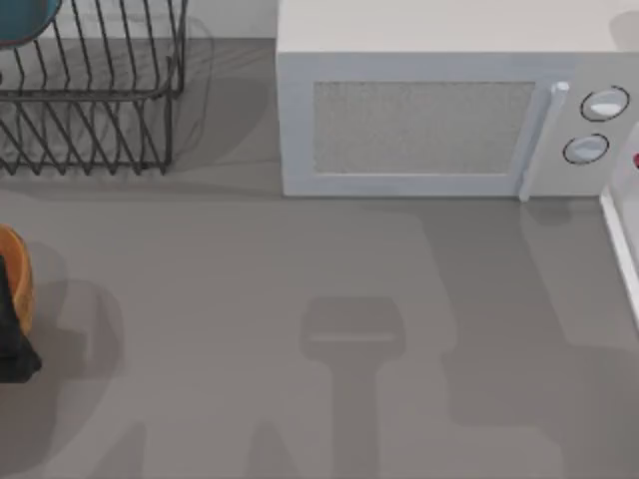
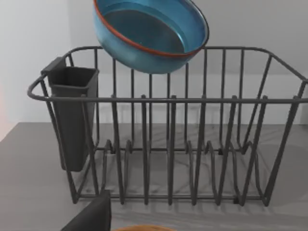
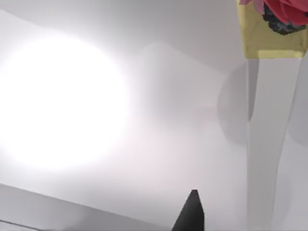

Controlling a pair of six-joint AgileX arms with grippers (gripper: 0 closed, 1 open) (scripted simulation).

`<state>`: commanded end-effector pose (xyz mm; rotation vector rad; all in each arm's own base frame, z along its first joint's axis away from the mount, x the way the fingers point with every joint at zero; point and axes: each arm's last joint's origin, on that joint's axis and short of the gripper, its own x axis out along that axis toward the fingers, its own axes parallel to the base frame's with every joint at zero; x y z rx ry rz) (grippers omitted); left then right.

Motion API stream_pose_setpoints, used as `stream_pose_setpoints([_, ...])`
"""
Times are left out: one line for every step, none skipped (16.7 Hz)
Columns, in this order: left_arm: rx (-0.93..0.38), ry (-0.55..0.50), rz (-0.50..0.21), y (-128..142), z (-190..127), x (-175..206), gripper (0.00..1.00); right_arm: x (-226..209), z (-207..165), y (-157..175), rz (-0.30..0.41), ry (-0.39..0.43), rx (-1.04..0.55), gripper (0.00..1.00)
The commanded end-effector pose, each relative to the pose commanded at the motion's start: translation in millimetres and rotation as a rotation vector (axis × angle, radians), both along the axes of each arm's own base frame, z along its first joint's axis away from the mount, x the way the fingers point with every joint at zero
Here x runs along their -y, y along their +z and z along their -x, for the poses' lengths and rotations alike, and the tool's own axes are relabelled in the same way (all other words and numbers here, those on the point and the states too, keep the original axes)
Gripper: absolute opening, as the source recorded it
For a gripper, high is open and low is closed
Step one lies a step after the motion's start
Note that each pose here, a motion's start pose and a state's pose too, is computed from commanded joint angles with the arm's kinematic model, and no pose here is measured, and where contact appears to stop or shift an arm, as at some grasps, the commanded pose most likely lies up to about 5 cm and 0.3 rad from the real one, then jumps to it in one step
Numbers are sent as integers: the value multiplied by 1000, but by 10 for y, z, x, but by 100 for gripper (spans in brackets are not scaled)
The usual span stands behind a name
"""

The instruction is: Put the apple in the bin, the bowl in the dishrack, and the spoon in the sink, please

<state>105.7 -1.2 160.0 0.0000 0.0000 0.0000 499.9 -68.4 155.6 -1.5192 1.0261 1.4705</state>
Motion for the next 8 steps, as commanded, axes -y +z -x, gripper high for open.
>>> stream_pose_setpoints([0, 0, 0, 0, 0, 0, 100, 0, 0, 0, 0, 0, 0, 0])
stream_pose_setpoints([0, 0, 0, 0, 0, 0, 100, 0, 0, 0, 0, 0, 0, 0])
stream_pose_setpoints([0, 0, 0, 0, 0, 0, 100, 0, 0, 0, 0, 0, 0, 0])
stream_pose_setpoints([0, 0, 0, 0, 0, 0, 100, 0, 0, 0, 0, 0, 0, 8])
stream_pose_setpoints([0, 0, 0, 0, 0, 0, 100, 0, 0, 0, 0, 0, 0, 15])
stream_pose_setpoints([0, 0, 0, 0, 0, 0, 100, 0, 0, 0, 0, 0, 0, 23])
stream_pose_setpoints([0, 0, 0, 0, 0, 0, 100, 0, 0, 0, 0, 0, 0, 30])
stream_pose_setpoints([0, 0, 0, 0, 0, 0, 100, 0, 0, 0, 0, 0, 0, 38])
